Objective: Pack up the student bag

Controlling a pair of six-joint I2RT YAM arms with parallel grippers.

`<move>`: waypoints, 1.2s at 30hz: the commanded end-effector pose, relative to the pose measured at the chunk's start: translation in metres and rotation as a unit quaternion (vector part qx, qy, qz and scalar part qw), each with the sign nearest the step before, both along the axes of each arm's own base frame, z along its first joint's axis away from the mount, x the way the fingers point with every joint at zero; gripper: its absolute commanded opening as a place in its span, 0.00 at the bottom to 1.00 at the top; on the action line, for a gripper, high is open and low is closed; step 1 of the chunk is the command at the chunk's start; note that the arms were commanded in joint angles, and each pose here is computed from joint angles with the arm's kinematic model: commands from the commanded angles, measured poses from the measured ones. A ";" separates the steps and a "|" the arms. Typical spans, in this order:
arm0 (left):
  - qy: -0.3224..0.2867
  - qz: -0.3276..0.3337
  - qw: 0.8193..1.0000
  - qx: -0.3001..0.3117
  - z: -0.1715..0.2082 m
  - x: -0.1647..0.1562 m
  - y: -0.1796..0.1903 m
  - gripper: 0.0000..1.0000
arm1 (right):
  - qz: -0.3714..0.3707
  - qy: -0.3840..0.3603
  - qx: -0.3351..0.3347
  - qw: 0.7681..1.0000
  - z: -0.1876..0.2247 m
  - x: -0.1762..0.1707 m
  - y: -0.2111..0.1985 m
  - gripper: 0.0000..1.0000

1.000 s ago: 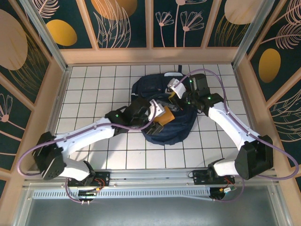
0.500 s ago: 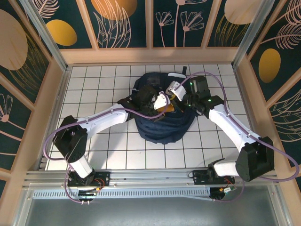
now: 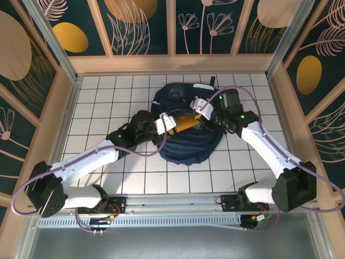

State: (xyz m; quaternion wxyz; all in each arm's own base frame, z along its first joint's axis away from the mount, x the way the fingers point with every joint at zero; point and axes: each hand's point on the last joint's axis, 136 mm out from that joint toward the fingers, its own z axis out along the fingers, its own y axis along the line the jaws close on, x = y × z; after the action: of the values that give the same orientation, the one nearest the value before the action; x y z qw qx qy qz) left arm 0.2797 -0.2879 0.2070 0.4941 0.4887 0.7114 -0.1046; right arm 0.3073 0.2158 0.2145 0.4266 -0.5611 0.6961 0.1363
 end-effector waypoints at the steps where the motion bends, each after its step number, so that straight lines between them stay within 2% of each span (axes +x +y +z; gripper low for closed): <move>1: -0.018 0.038 0.998 -0.051 0.011 0.008 0.004 0.43 | 0.051 -0.031 0.019 0.998 0.019 -0.016 0.007 0.00; 4: -0.001 0.025 0.996 -0.090 0.014 0.005 -0.006 0.39 | 0.050 -0.031 0.016 0.998 0.015 -0.018 0.007 0.00; 7: 0.044 -0.066 0.988 -0.132 0.003 -0.024 -0.035 0.26 | 0.043 -0.030 0.013 0.999 0.014 -0.015 0.006 0.00; 11: 0.045 -0.072 0.990 -0.113 -0.019 -0.039 -0.059 0.21 | 0.041 -0.033 0.018 0.998 0.019 -0.014 0.007 0.00; 15: 0.062 -0.037 0.993 -0.095 -0.032 -0.020 -0.069 0.11 | 0.041 -0.036 0.026 0.998 0.021 -0.018 0.007 0.00; 21: 0.045 0.088 0.992 -0.079 -0.047 0.031 -0.064 0.08 | 0.046 -0.038 0.036 0.998 0.022 -0.028 0.006 0.00; 29: -0.015 0.234 0.960 -0.155 -0.007 0.080 0.004 0.10 | 0.055 -0.051 0.023 0.997 0.014 -0.037 0.003 0.00; 31: -0.021 0.213 0.962 -0.168 0.002 0.075 0.004 0.15 | 0.058 -0.050 0.016 0.997 0.009 -0.037 0.005 0.00; 34: 0.011 0.080 0.976 -0.204 0.011 0.037 -0.025 0.27 | 0.059 -0.050 0.009 0.997 0.004 -0.035 0.007 0.00; 36: 0.031 0.022 0.971 -0.234 0.015 0.009 -0.029 0.34 | 0.063 -0.053 -0.002 0.997 0.001 -0.035 0.008 0.00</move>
State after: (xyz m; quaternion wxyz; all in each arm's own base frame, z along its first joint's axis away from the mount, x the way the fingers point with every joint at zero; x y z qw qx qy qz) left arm 0.3038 -0.3170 0.1700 0.5242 0.3498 0.7527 -0.1905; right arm 0.2724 0.2246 0.2106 0.4405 -0.5990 0.6523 0.1476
